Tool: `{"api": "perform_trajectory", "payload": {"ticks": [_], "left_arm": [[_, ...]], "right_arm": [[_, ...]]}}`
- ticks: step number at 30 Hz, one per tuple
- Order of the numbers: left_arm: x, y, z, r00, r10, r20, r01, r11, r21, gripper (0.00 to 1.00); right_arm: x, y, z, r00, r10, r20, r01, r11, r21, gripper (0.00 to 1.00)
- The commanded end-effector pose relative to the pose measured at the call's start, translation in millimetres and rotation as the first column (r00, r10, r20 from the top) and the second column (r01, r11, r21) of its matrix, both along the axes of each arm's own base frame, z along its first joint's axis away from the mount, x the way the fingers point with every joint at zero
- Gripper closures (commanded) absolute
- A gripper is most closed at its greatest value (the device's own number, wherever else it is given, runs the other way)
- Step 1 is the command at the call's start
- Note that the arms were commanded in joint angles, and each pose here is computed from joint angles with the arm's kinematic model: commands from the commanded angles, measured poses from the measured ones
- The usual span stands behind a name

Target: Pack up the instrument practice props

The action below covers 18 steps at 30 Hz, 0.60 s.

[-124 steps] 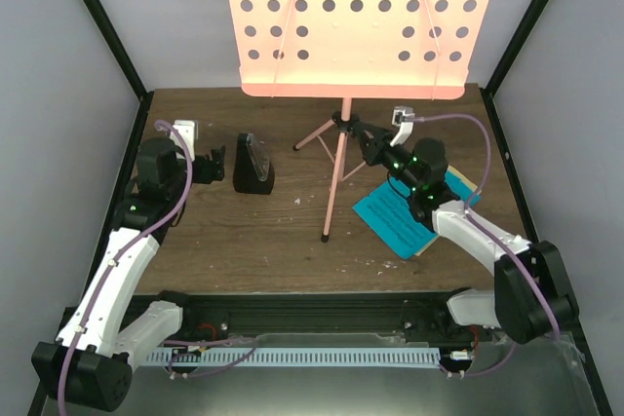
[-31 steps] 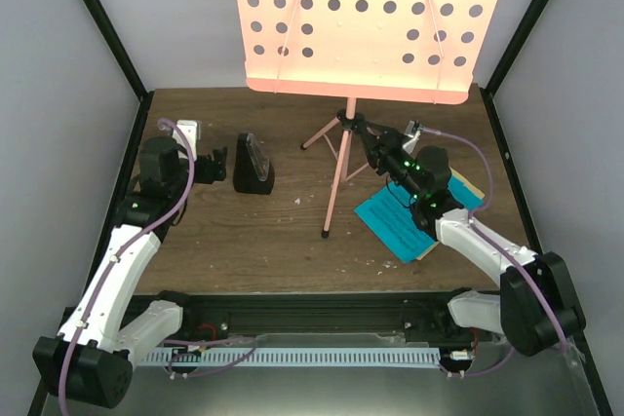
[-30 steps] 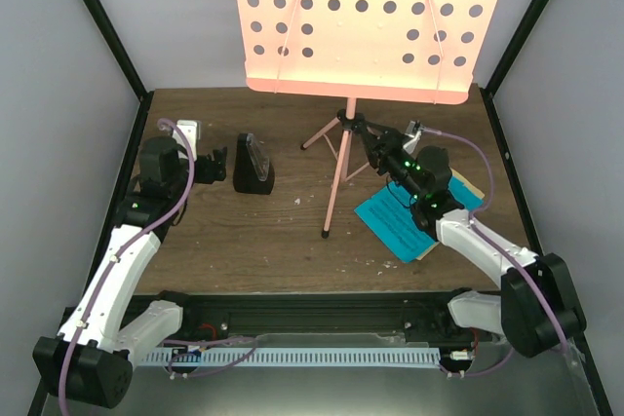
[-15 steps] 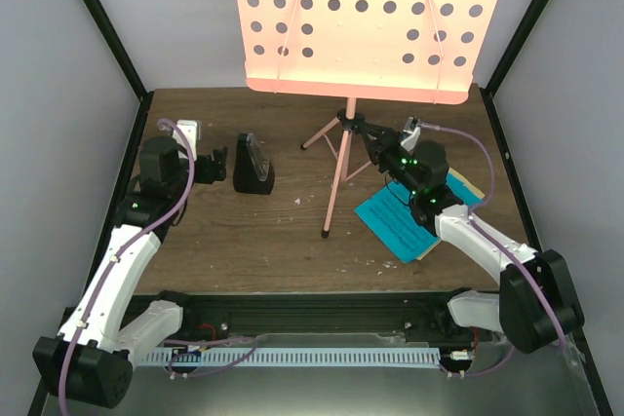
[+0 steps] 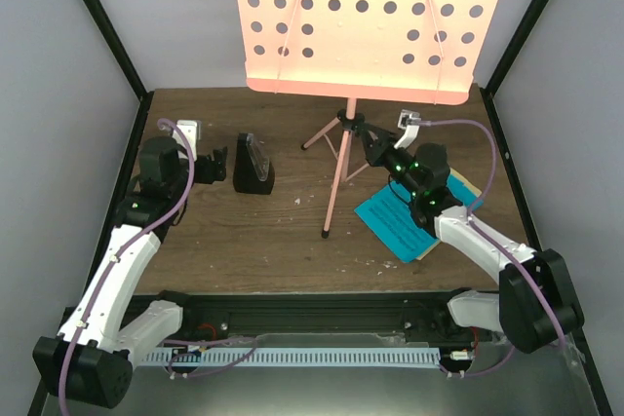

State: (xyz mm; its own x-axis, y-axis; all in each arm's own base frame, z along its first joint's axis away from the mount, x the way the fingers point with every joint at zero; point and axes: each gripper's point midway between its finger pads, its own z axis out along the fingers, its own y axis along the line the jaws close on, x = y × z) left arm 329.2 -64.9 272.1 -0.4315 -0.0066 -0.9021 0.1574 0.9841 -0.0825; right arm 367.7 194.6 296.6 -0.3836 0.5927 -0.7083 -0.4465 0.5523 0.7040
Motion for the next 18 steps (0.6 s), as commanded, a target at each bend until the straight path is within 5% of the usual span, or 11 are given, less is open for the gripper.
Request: {"api": "perform_trajectory", "payload": {"ticks": [1,6,9,14,18], "left_arm": [[-1,0,7,1.000,-0.003,0.017,0.003,1.000,-0.010,0.06],[-1,-1,5,1.000,-0.005,0.014,0.005,1.000,-0.010,0.05],[0,-1,3,1.000,-0.005,0.007,0.005,1.000,-0.008,0.05],[0,-1,3,1.000,-0.007,0.008,0.007,1.000,-0.003,0.06],[-6,5,18,0.998,0.016,0.062,-0.016,1.000,-0.005,0.09]], "right_arm": [[-7,-1,7,0.920,0.046,0.389,0.130,0.901,-0.414,0.97],[-17,6,4,0.806,0.208,0.555,0.256,0.722,-0.642,0.95],[-20,7,14,0.764,0.250,0.595,0.303,0.675,-0.673,0.74],[-34,2,35,0.752,0.223,0.621,0.301,0.722,-0.623,0.29],[-45,-14,23,0.804,0.141,0.577,0.265,0.784,-0.561,0.12]]}}
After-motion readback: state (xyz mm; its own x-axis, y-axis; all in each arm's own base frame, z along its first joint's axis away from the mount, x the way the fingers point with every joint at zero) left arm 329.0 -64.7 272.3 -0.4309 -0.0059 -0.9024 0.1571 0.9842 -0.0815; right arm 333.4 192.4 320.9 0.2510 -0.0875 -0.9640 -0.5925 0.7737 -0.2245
